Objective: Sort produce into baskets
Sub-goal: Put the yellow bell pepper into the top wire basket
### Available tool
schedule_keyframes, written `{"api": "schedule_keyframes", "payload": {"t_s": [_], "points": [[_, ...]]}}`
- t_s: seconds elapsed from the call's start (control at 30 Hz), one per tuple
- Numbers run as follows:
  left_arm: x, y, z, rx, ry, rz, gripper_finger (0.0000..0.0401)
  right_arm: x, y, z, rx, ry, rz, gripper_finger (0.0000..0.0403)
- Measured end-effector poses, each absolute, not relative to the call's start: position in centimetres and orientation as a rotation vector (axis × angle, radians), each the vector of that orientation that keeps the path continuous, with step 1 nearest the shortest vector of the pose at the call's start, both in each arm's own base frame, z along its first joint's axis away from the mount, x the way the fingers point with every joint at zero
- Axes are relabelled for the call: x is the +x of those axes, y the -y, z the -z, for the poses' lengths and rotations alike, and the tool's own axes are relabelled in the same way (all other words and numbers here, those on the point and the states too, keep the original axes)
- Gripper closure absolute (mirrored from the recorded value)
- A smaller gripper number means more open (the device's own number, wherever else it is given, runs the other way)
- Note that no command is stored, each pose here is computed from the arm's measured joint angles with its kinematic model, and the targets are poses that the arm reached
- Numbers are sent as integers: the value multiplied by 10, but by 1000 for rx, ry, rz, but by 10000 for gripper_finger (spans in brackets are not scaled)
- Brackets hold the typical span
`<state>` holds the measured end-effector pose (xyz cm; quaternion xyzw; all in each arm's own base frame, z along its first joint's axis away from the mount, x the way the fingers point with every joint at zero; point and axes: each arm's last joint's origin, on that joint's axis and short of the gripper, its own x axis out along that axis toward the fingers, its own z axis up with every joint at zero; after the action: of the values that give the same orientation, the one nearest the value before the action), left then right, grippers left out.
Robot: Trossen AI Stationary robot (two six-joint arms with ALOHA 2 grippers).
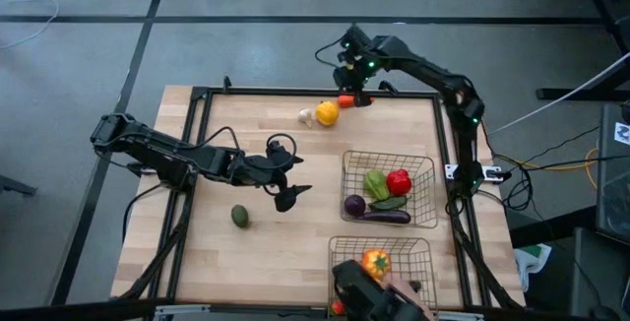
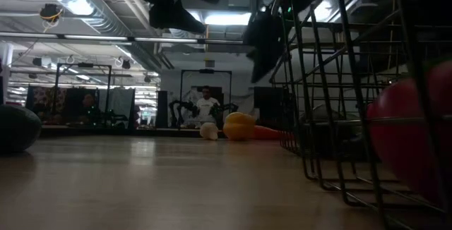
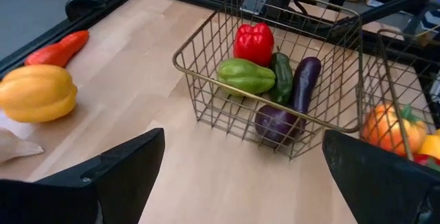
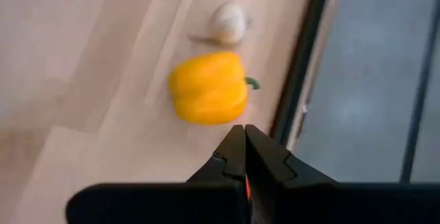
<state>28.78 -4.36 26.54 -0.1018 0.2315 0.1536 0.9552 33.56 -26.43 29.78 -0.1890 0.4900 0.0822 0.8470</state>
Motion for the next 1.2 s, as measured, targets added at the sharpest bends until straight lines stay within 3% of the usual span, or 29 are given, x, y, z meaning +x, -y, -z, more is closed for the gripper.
{"api": "schedule_keyframes", "payload": {"t_s": [0.2, 0.7, 1.2], "points": [[291, 36, -269, -290, -417, -349, 9, 311, 237, -350, -322, -975, -70, 395], [303, -16, -296, -453, -83, -441, 9, 240, 122, -436, -303, -921, -224, 401], [298, -105, -279, -515, -102, -591, 9, 190, 87, -473, -242, -729, -270, 402]]}}
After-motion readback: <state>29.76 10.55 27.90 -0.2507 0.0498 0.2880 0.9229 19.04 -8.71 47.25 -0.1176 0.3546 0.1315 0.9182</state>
